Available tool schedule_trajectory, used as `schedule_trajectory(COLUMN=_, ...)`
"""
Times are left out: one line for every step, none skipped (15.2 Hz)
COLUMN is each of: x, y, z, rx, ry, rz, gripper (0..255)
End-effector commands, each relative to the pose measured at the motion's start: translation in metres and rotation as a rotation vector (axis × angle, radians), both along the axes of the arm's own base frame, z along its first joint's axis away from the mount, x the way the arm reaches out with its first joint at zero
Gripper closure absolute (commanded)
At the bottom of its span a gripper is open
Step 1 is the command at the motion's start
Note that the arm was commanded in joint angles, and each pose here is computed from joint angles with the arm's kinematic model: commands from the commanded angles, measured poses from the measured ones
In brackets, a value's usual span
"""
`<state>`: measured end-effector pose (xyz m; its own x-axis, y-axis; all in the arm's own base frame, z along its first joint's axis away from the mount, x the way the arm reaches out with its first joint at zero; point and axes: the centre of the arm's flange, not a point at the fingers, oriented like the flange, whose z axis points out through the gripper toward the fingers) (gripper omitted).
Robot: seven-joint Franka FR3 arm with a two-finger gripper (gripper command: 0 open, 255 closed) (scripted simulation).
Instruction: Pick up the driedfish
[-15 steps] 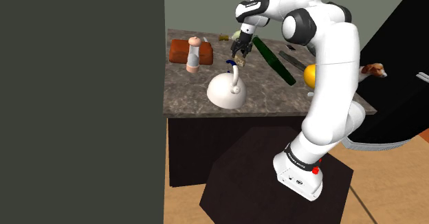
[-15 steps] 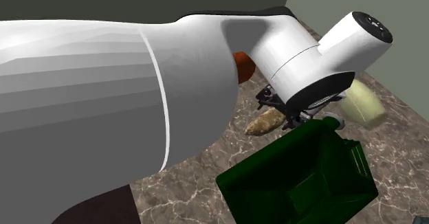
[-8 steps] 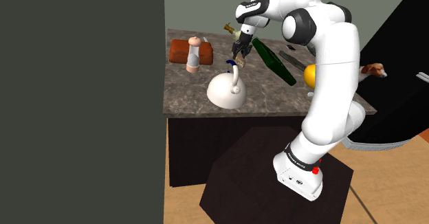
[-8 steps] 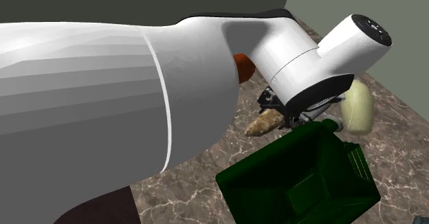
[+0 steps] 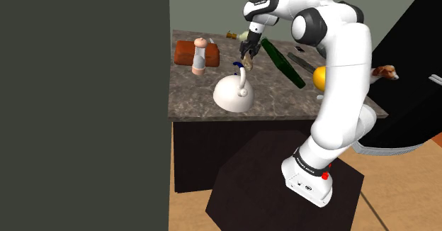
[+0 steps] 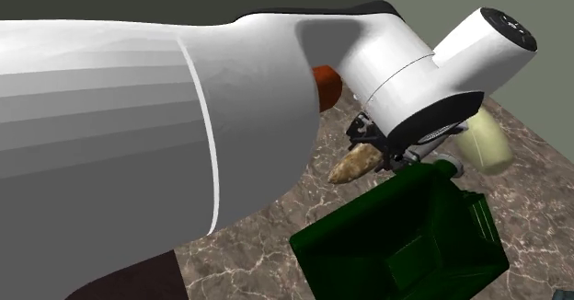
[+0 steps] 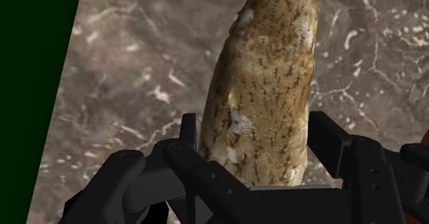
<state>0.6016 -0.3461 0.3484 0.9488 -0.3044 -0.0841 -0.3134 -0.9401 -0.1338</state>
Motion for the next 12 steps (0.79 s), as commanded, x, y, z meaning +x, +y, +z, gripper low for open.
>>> schedule_trajectory(x=0.000, y=0.000, z=0.011, rx=-0.002, ry=-0.002, rz=-0.001, gripper=255)
schedule_trajectory(x=0.000, y=0.000, z=0.017, rx=-0.002, ry=-0.002, rz=-0.001, gripper=255)
schedule_trajectory(x=0.000, y=0.000, z=0.022, rx=-0.002, ry=-0.002, rz=-0.001, gripper=255)
schedule_trajectory(x=0.000, y=0.000, z=0.027, rx=-0.002, ry=-0.002, rz=-0.001, gripper=255)
schedule_trajectory(x=0.000, y=0.000, z=0.033, rx=-0.002, ry=-0.002, rz=-0.001, gripper=255)
schedule_trajectory(x=0.000, y=0.000, z=0.038, rx=-0.002, ry=-0.002, rz=-0.001, gripper=255)
schedule_trajectory(x=0.000, y=0.000, z=0.043, rx=-0.002, ry=-0.002, rz=-0.001, gripper=255)
schedule_trajectory(x=0.000, y=0.000, z=0.048, rx=-0.002, ry=-0.002, rz=-0.001, gripper=255)
schedule_trajectory(x=0.000, y=0.000, z=0.054, rx=-0.002, ry=-0.002, rz=-0.001, gripper=255)
schedule_trajectory(x=0.000, y=0.000, z=0.059, rx=-0.002, ry=-0.002, rz=-0.001, gripper=255)
schedule_trajectory(x=0.000, y=0.000, z=0.064, rx=-0.002, ry=-0.002, rz=-0.001, gripper=255)
schedule_trajectory(x=0.000, y=0.000, z=0.065, rx=-0.002, ry=-0.002, rz=-0.001, gripper=255)
